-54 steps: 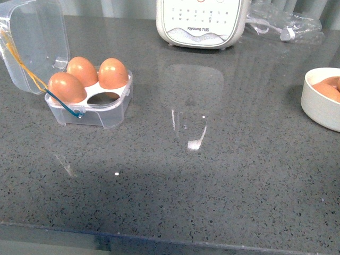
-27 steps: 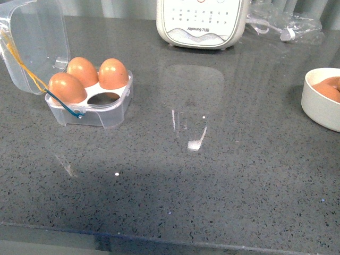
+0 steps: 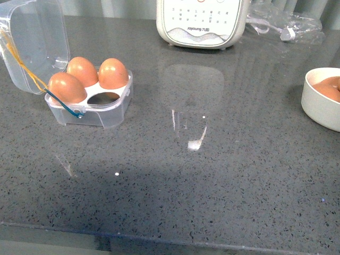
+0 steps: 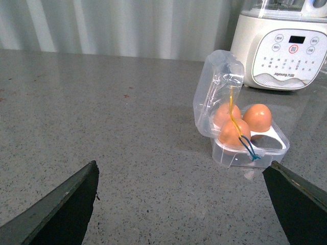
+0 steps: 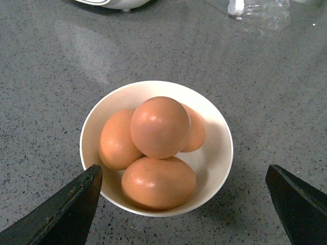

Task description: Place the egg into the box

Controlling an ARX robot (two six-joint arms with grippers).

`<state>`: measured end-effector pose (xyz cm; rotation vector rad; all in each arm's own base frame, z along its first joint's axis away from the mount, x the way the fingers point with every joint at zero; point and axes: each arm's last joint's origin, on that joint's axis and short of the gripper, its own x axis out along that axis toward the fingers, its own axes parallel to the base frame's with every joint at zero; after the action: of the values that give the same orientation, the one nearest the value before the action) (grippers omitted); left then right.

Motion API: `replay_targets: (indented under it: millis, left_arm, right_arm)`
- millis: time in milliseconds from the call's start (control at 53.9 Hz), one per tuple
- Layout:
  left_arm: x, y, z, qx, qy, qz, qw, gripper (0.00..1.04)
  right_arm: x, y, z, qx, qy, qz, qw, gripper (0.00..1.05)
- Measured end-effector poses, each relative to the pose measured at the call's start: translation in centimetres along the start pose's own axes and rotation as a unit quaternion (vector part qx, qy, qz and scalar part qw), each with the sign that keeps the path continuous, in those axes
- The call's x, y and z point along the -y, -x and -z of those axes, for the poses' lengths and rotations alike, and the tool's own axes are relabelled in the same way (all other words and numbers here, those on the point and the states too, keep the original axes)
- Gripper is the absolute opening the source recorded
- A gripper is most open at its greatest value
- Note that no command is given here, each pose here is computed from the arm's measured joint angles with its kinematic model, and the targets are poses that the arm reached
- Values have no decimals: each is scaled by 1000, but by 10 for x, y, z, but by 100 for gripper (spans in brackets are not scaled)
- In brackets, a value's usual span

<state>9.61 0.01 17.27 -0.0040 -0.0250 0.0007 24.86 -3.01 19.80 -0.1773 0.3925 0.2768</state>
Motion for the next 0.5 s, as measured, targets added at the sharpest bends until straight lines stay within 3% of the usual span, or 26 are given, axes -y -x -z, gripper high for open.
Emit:
replay_targets:
  millis: [501]
  left_arm:
    - [0, 0, 0, 0, 0, 0, 1000, 98]
  right_arm:
    - [6, -28, -10, 0, 2, -2, 1000, 97]
